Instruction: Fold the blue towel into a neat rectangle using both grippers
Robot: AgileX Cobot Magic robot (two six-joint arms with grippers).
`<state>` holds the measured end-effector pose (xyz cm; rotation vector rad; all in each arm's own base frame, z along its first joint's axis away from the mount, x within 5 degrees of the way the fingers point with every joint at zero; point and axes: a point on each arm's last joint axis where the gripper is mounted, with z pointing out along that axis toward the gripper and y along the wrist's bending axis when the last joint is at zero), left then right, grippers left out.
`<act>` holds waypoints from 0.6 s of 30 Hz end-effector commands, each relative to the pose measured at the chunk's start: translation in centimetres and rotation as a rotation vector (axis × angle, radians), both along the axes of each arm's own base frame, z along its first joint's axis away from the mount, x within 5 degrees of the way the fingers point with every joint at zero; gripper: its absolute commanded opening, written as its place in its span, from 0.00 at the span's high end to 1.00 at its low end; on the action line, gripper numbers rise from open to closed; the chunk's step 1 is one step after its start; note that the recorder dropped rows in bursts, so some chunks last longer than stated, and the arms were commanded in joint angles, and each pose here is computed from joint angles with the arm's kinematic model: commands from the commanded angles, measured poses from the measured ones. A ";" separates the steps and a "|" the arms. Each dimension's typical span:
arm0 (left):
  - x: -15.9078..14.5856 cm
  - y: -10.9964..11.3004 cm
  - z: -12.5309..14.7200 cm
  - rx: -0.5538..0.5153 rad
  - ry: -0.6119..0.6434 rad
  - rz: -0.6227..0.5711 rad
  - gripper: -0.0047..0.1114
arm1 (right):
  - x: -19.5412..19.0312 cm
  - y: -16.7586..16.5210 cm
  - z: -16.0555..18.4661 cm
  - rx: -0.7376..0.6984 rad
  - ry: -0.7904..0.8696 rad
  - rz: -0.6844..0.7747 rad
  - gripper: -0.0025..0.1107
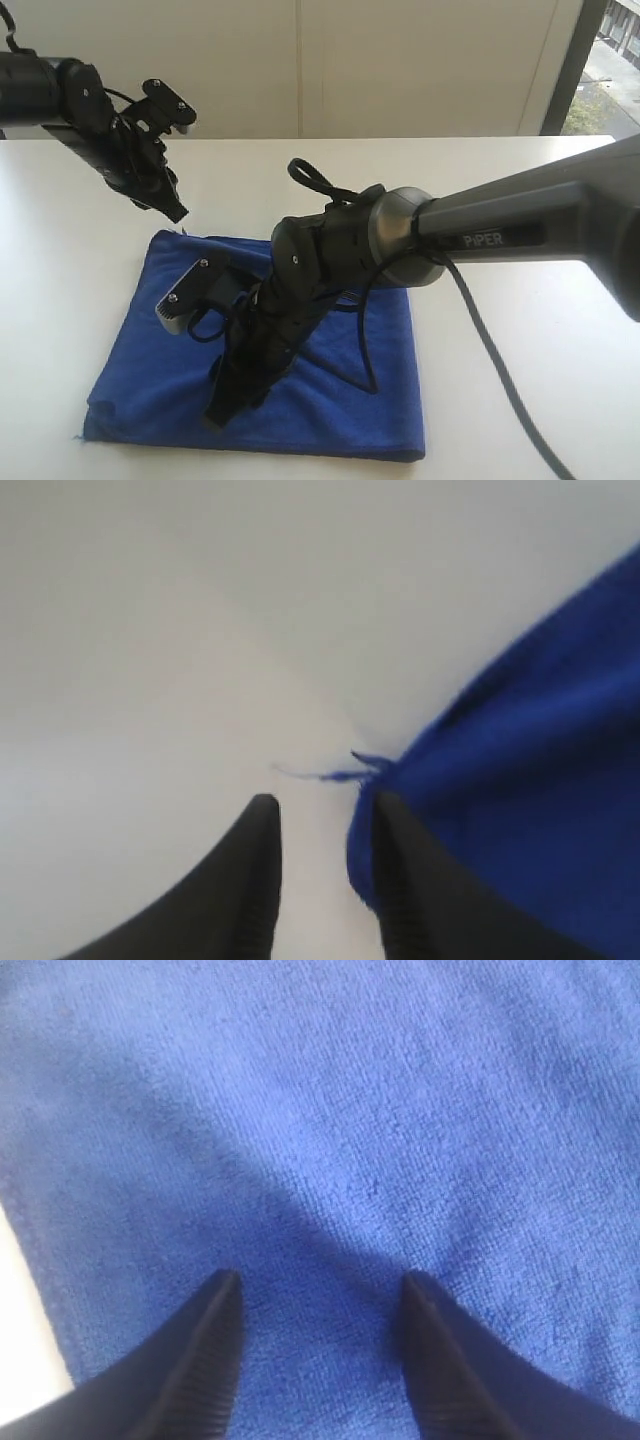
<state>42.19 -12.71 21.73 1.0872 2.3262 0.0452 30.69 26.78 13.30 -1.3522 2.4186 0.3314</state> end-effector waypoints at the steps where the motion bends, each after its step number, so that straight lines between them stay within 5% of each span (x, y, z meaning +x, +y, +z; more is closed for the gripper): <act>1: -2.9 0.4 0.9 0.007 0.245 0.018 0.84 | 0.7 -2.5 3.5 -0.041 -0.087 -0.035 0.56; 3: -3.7 -0.1 0.2 -0.059 0.342 0.019 0.96 | 1.4 -4.1 6.0 -0.029 -0.150 -0.099 0.56; 8: -7.0 -2.9 -3.0 -0.257 0.500 -0.121 0.96 | 2.5 -7.9 10.0 0.009 -0.213 -0.220 0.56; 14: -11.1 -4.1 -7.3 -0.165 0.597 -0.127 0.96 | 3.1 -10.9 10.5 -0.005 -0.150 -0.322 0.56; 18: -12.4 -4.3 -7.6 -0.152 0.609 -0.132 0.96 | 2.9 -10.8 8.6 -0.014 -0.062 -0.340 0.60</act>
